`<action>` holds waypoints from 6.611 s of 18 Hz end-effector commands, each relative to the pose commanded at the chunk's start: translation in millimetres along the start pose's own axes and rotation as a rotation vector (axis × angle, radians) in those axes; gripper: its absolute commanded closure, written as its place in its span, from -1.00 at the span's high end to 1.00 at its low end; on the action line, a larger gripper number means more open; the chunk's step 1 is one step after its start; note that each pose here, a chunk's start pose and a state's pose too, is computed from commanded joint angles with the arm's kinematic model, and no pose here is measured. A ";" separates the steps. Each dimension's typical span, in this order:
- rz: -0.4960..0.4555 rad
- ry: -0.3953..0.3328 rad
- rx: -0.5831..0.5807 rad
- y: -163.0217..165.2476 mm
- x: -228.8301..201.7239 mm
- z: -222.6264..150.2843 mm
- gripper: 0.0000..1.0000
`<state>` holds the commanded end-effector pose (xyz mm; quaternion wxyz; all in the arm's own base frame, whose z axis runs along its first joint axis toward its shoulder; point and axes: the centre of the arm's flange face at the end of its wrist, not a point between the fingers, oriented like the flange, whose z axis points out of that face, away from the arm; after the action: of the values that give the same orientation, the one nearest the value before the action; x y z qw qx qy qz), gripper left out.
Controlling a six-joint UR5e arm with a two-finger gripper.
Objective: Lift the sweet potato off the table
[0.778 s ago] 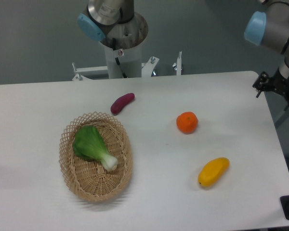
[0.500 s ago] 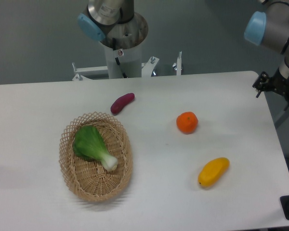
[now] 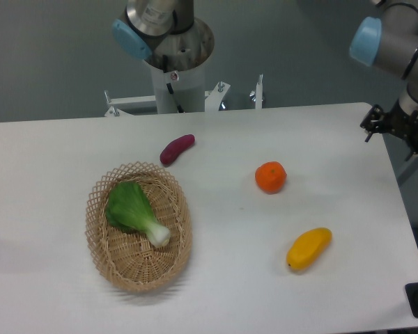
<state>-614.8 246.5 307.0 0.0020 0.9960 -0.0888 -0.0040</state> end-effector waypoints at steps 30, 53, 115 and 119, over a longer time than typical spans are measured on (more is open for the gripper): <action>0.117 0.194 0.113 -194.0 288.4 46.1 1.00; 0.184 0.229 0.067 -220.5 384.8 115.1 1.00; 0.010 -0.174 0.016 -140.5 84.0 -41.9 -0.85; 0.015 -0.167 0.013 -145.0 61.6 -47.4 -0.86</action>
<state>-528.1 378.5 353.3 -0.0119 0.9915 -0.0963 -0.0865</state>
